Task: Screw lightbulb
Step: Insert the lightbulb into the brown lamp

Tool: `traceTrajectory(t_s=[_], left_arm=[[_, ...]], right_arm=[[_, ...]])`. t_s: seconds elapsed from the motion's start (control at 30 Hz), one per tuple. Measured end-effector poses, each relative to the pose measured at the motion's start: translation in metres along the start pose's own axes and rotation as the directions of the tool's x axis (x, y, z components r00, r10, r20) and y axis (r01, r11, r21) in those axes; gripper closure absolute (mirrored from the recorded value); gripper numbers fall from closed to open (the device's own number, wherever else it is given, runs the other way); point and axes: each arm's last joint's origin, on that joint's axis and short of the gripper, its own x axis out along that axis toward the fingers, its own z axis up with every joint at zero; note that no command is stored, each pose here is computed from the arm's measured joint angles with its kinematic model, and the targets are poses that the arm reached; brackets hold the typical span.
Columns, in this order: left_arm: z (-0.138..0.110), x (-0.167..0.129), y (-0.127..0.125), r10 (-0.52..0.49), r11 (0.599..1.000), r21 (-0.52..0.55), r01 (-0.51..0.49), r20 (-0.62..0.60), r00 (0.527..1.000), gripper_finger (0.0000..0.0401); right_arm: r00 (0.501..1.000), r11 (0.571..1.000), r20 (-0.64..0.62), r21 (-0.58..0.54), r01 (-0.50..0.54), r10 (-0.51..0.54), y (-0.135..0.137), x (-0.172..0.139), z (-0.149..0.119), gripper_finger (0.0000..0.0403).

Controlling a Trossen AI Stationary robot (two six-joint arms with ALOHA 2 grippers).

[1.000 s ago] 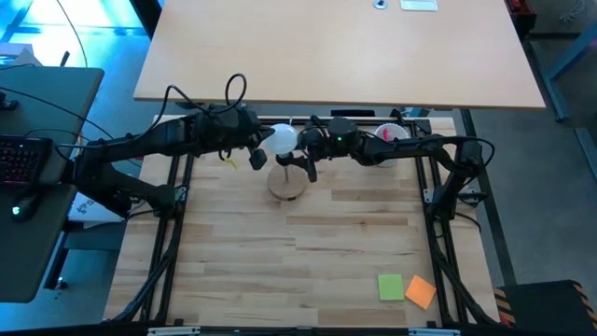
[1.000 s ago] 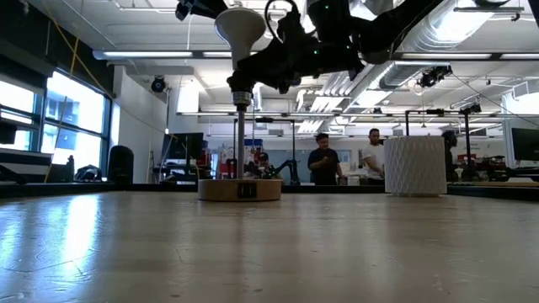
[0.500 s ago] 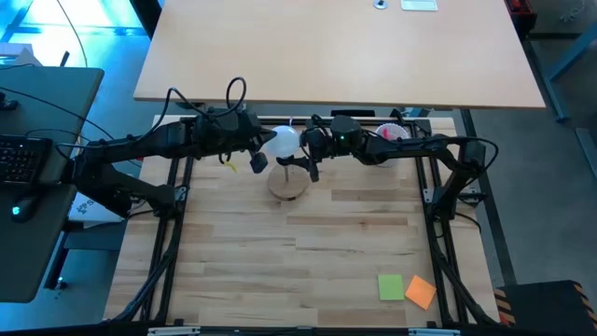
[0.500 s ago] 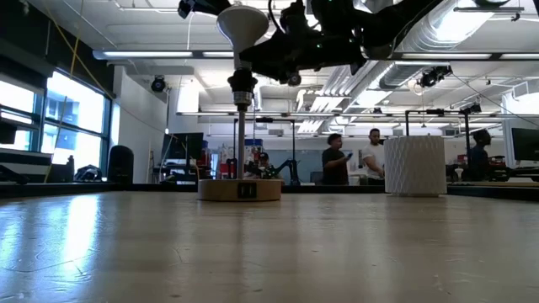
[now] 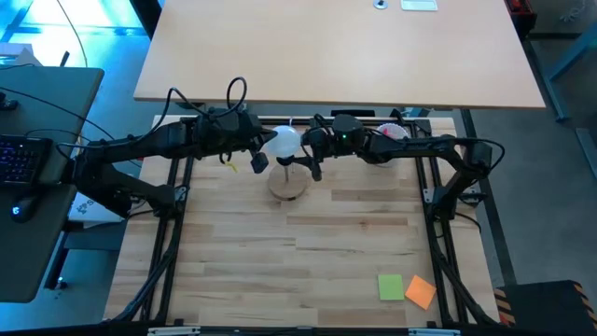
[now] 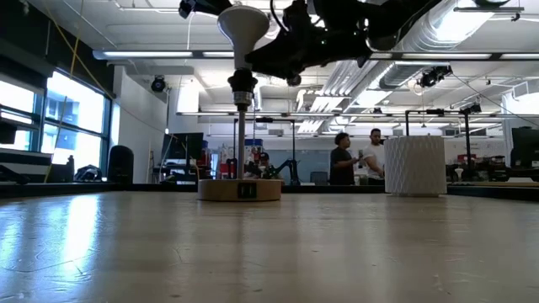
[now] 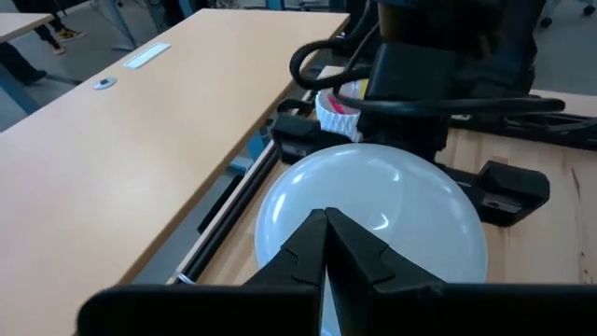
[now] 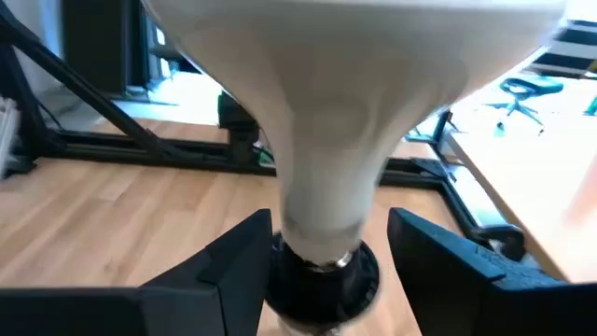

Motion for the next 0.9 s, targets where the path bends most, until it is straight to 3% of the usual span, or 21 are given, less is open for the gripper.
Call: traceTrajectory(t_s=[0.9], left_arm=[[0.002,0.000,0.001,0.026,1.000,0.004,-0.026,0.021,0.999,0.0398]], right_arm=[[0.996,0.999,-0.081,0.019,0.041,-0.039,0.003,-0.015,0.008,0.0192]])
